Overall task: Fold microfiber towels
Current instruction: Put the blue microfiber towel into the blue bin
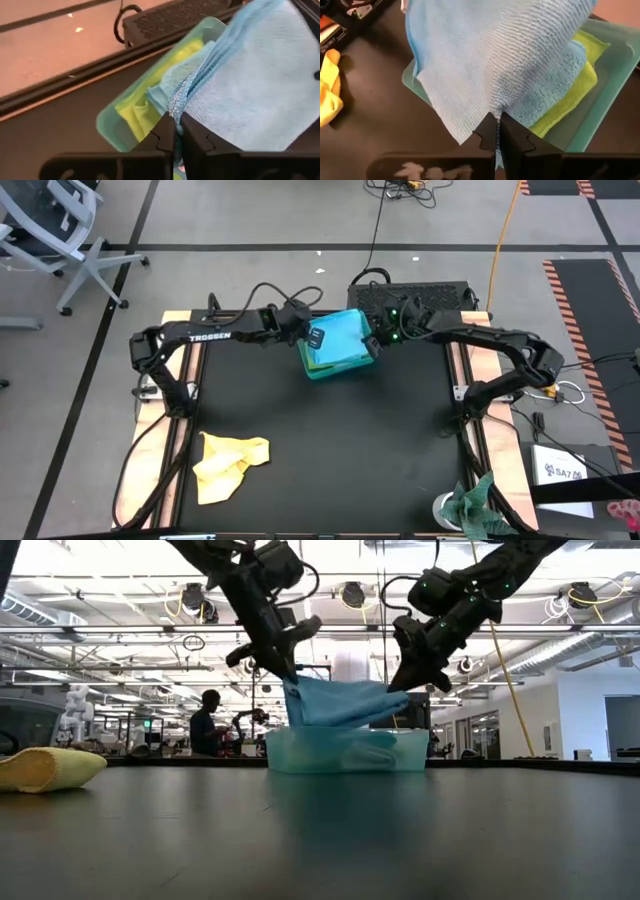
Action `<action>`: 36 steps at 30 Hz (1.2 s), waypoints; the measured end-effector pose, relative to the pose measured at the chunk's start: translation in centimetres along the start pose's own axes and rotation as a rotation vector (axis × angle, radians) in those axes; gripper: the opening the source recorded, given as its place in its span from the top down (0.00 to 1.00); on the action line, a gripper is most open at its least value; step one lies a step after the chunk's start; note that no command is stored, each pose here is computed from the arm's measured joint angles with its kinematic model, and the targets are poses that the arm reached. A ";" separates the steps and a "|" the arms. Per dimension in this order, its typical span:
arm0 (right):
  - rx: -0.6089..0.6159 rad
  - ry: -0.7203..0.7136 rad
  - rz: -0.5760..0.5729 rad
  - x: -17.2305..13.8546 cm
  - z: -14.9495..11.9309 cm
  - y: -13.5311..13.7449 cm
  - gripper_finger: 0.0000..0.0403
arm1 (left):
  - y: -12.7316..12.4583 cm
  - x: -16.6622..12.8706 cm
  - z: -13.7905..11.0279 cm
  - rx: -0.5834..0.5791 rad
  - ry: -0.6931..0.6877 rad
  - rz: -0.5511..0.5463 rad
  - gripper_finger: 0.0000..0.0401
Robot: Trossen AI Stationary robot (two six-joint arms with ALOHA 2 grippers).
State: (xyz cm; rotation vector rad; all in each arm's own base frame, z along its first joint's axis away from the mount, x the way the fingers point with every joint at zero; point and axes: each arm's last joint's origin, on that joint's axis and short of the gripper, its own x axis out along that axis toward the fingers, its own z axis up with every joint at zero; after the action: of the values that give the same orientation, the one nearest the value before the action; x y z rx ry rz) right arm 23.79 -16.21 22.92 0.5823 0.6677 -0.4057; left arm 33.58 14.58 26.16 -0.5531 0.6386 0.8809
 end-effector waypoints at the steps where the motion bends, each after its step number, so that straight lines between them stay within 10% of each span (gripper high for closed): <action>1: 0.003 0.001 -0.001 0.1 -0.2 -0.1 1.00 | -0.1 0.4 -0.1 -0.001 0.006 -0.005 0.95; 21: 0.033 -0.037 -0.056 2.1 -4.9 -2.3 0.98 | 0.3 5.1 -1.7 0.081 0.090 0.041 0.92; 36: -0.001 -0.076 -0.129 2.1 -4.7 -2.5 0.72 | 2.2 5.6 -0.7 0.175 0.075 0.103 0.91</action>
State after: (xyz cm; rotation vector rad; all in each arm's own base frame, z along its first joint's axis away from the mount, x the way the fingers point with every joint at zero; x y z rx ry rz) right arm 21.88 -15.55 17.62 0.5223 0.6342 -0.5454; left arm 34.28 18.19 21.35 -0.3995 0.8100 0.8941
